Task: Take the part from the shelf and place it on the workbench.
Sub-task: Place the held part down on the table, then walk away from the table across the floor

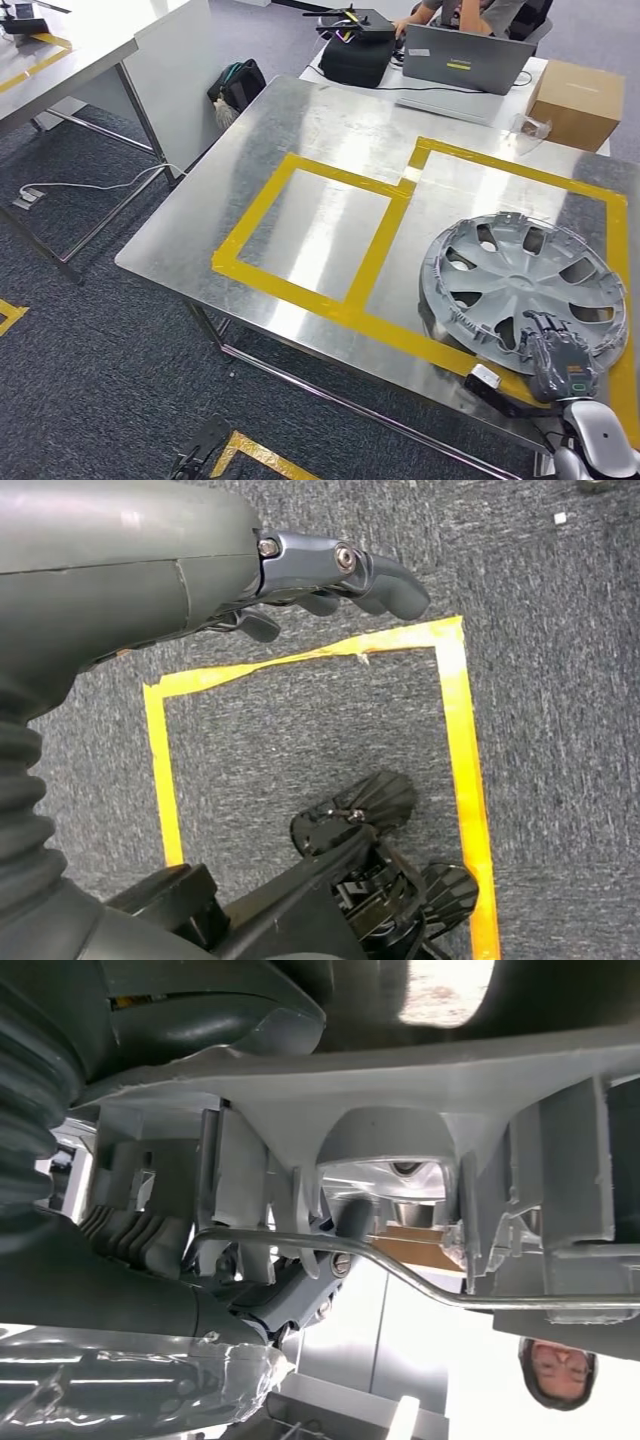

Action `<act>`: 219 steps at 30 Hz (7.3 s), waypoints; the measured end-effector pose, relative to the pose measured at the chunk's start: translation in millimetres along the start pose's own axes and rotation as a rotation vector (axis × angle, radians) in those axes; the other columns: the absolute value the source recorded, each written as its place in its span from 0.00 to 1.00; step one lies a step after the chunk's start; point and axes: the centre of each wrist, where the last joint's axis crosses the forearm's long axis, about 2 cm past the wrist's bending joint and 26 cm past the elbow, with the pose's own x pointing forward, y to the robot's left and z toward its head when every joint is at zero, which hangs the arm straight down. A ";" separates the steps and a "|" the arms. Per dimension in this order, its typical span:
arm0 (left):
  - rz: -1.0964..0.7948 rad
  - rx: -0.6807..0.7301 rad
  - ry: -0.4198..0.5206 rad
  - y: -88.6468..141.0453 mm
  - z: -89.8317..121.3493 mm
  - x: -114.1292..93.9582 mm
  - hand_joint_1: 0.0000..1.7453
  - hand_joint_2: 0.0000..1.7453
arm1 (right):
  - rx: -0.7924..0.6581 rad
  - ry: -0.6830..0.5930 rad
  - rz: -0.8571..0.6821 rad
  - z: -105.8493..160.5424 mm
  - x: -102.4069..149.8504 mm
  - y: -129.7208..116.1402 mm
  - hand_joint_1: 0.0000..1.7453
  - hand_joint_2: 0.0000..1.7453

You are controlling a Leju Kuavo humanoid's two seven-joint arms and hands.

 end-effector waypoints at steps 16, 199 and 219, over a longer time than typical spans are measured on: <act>-0.005 0.031 0.002 0.6 0.6 -1.6 0.00 0.00 | -0.043 0.083 -0.073 13.3 -2.7 -8.2 0.00 1.00; 0.351 0.395 0.199 -11.2 50.6 -98.7 0.00 0.00 | 0.584 0.895 -1.417 194.6 153.6 165.3 0.00 0.00; 0.274 0.321 0.187 -26.9 46.9 -84.5 0.00 0.00 | 0.631 0.935 -1.394 203.7 141.9 167.6 0.00 0.00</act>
